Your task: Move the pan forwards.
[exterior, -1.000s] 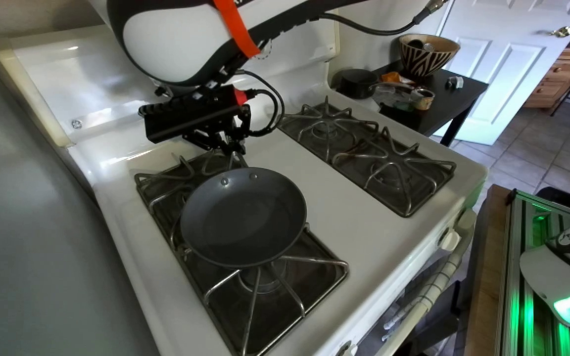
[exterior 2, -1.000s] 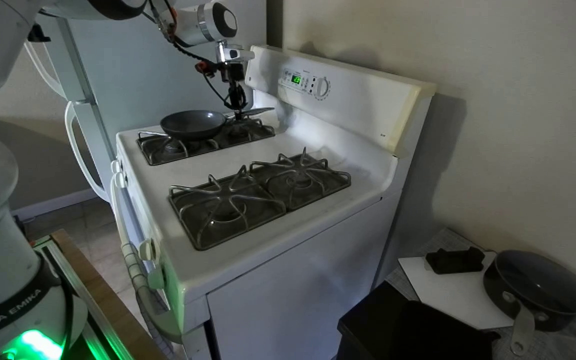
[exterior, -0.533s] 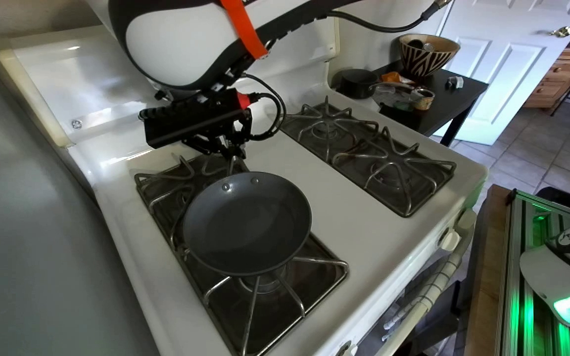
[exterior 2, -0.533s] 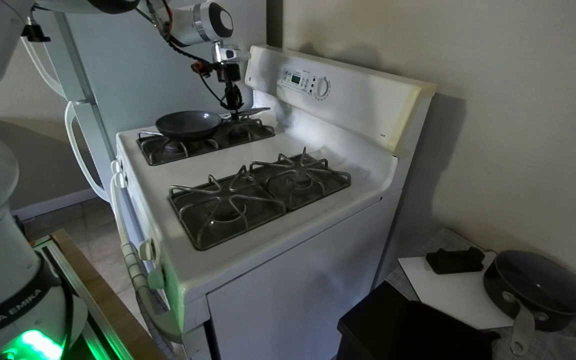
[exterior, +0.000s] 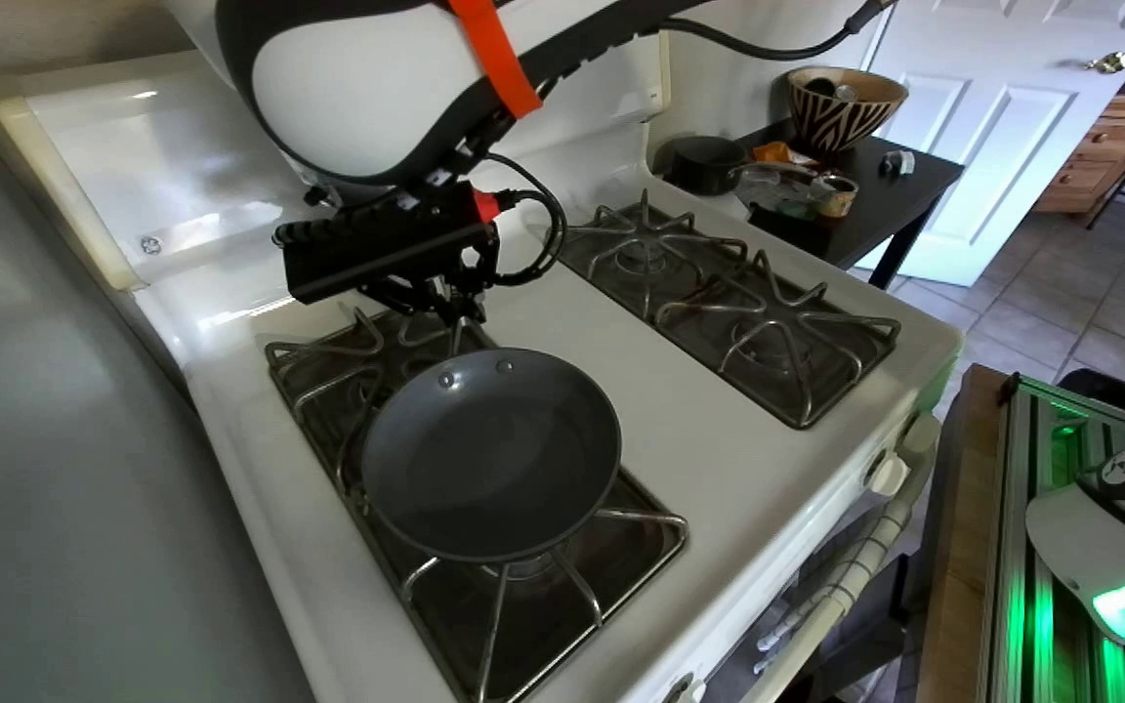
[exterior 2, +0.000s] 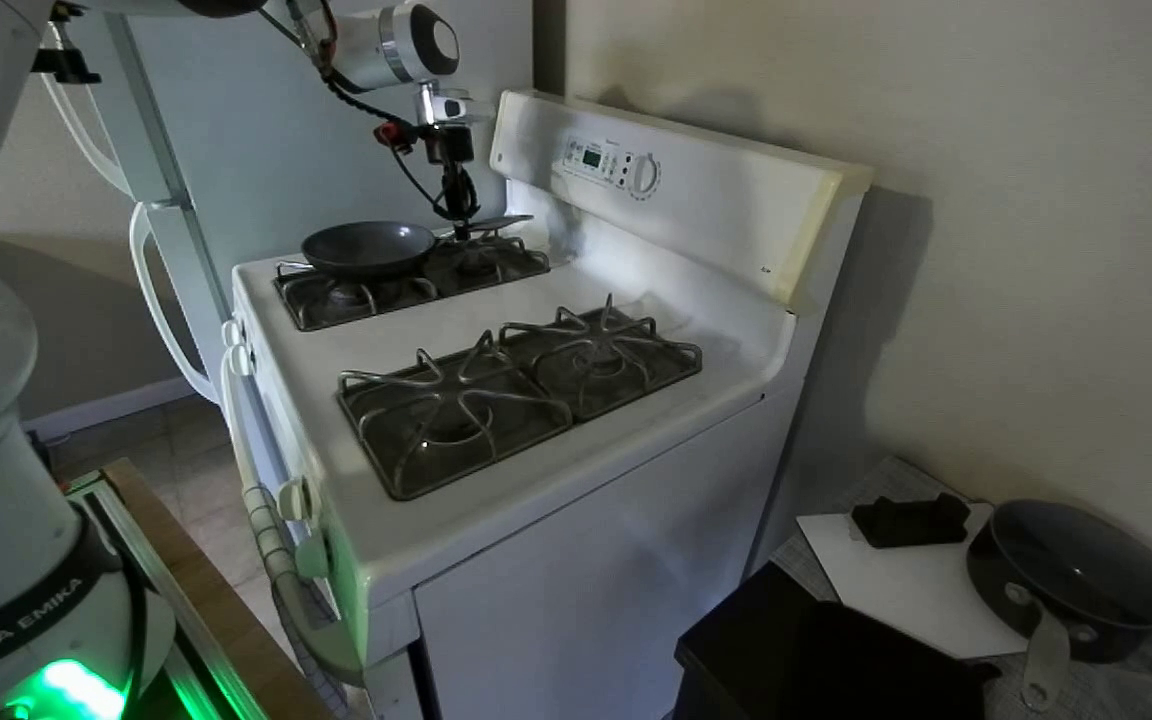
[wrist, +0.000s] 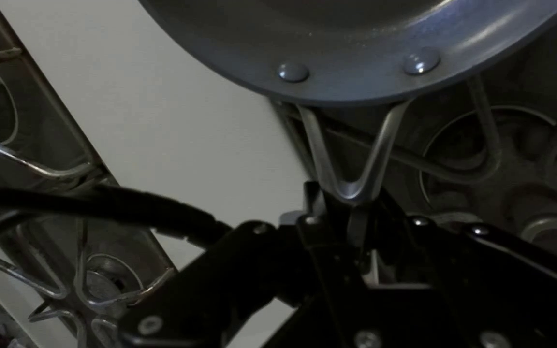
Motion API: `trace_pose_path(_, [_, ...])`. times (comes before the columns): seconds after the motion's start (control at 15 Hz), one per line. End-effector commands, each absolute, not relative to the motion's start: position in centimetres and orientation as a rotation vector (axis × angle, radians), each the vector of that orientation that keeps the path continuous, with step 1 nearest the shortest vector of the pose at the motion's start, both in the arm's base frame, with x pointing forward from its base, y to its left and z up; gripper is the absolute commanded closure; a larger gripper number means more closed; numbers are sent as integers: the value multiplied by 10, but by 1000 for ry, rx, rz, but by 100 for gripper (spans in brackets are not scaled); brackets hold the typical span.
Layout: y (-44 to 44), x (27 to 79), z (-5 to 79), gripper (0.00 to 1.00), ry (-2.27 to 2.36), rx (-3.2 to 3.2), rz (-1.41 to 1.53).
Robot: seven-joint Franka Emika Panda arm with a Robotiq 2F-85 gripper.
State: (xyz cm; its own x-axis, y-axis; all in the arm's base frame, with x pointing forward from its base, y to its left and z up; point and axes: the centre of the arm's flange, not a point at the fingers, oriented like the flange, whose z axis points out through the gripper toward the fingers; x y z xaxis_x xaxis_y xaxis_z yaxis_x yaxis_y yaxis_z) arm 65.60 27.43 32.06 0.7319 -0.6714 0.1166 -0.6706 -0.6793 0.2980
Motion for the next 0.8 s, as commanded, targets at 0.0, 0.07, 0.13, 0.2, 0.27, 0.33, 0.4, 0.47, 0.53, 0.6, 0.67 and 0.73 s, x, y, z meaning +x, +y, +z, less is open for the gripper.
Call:
trace_pose_path(0.0, [271, 637, 317, 95, -1024, 2643, -9])
trace_pose_path(0.07, [271, 636, 317, 95, -1021, 2645, -9])
trace_pose_path(0.13, [271, 636, 316, 95, -1018, 2645, -11])
trace_pose_path(0.2, [271, 635, 316, 95, -1013, 2644, -14])
trace_pose_path(0.27, [272, 633, 315, 95, -1009, 2644, -14])
trace_pose_path(0.33, [272, 632, 314, 95, -1005, 2646, -18])
trace_pose_path(0.4, [273, 630, 314, 95, -999, 2644, -25])
trace_pose_path(0.47, [274, 629, 313, 95, -997, 2645, -27])
trace_pose_path(0.53, [275, 628, 312, 95, -996, 2646, -29])
trace_pose_path(0.6, [276, 628, 312, 95, -994, 2647, -31])
trace_pose_path(0.67, [276, 627, 312, 95, -992, 2646, -35])
trace_pose_path(0.73, [277, 627, 312, 95, -992, 2647, -34])
